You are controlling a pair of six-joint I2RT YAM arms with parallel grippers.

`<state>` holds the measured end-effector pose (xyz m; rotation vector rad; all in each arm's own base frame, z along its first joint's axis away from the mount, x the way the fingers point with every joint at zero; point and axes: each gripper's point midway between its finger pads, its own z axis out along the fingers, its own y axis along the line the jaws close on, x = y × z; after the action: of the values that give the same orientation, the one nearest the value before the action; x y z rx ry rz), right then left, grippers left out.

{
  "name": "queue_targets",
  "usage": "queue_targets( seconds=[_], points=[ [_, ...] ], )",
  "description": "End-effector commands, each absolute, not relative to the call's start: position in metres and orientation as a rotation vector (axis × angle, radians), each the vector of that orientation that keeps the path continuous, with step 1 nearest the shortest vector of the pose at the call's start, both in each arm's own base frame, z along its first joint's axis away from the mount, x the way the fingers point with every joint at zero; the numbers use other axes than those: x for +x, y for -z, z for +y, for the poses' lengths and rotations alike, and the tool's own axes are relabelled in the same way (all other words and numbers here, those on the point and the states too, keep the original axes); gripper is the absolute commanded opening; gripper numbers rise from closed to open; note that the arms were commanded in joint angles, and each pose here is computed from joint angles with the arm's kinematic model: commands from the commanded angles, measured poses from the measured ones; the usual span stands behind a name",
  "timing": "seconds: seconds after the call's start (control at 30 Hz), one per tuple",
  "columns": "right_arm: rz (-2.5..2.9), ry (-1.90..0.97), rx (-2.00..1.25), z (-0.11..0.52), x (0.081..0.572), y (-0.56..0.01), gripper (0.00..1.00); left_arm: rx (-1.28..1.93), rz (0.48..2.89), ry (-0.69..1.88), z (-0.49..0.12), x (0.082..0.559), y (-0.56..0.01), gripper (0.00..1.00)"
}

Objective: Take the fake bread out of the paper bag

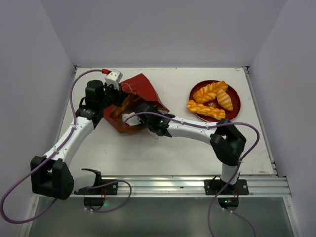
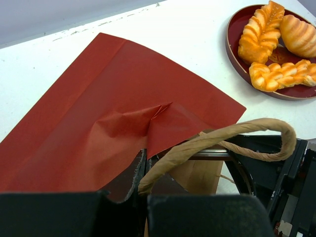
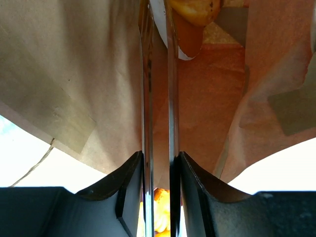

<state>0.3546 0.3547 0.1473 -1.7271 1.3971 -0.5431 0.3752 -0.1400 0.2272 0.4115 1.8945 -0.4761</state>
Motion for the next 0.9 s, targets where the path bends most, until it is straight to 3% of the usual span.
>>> queue_targets(
  seconds=[0.0,0.87],
  points=[
    [1.372,0.562,-1.626,0.363,0.367,-0.176,0.38,0.440,1.855,0.476,-0.143,0.373,-0.234,0.00],
    [1.319,0.579,-1.601,0.373,0.371,-0.190,0.47,0.440,1.858,0.478,-0.143,0.373,-0.233,0.00]
  ],
)
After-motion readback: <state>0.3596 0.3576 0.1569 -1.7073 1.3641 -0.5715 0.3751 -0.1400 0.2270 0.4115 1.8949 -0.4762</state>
